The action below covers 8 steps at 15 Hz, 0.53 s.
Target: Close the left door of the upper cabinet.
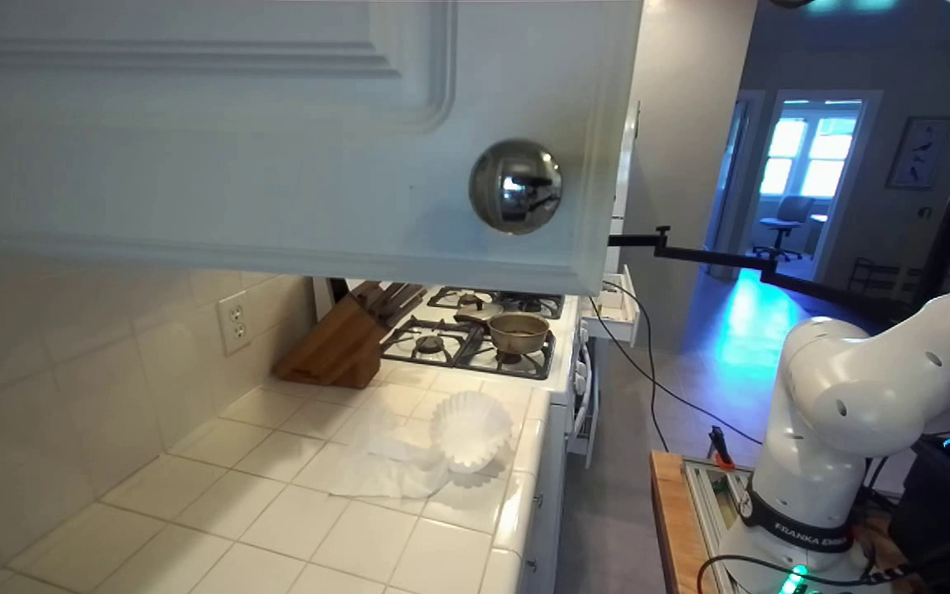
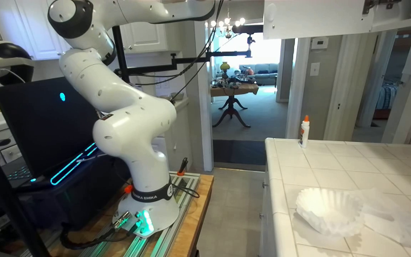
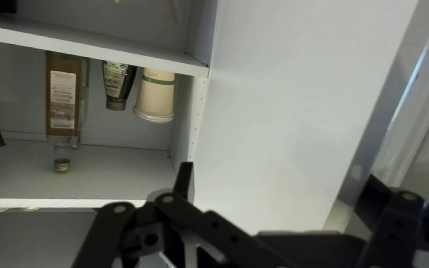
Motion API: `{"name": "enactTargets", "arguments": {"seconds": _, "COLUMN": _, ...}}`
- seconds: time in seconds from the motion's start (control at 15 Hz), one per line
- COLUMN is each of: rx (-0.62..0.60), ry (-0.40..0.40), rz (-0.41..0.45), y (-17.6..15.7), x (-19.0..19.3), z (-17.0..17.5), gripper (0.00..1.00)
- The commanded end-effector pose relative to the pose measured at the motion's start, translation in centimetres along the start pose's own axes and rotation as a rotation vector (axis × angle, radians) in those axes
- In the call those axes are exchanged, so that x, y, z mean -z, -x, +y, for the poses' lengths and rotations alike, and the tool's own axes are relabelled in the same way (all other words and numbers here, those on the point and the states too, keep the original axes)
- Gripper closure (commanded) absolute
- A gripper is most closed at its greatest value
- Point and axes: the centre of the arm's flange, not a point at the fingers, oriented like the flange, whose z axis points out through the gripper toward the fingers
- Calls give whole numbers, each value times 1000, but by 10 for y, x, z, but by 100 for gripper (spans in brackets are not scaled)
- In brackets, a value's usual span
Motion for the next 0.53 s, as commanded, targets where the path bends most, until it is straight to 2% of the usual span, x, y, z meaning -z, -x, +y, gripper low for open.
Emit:
{"name": "enactTargets", "arguments": {"seconds": 0.0, "rx": -29, "ry": 92, "rz": 20, "y": -12, "x": 7, "z": 15, "gripper": 0}}
{"name": "enactTargets", "arguments": {"seconds": 0.47, "rx": -83, "ry": 216, "rz": -10, "y": -20, "x": 12, "z": 65, "gripper": 0}}
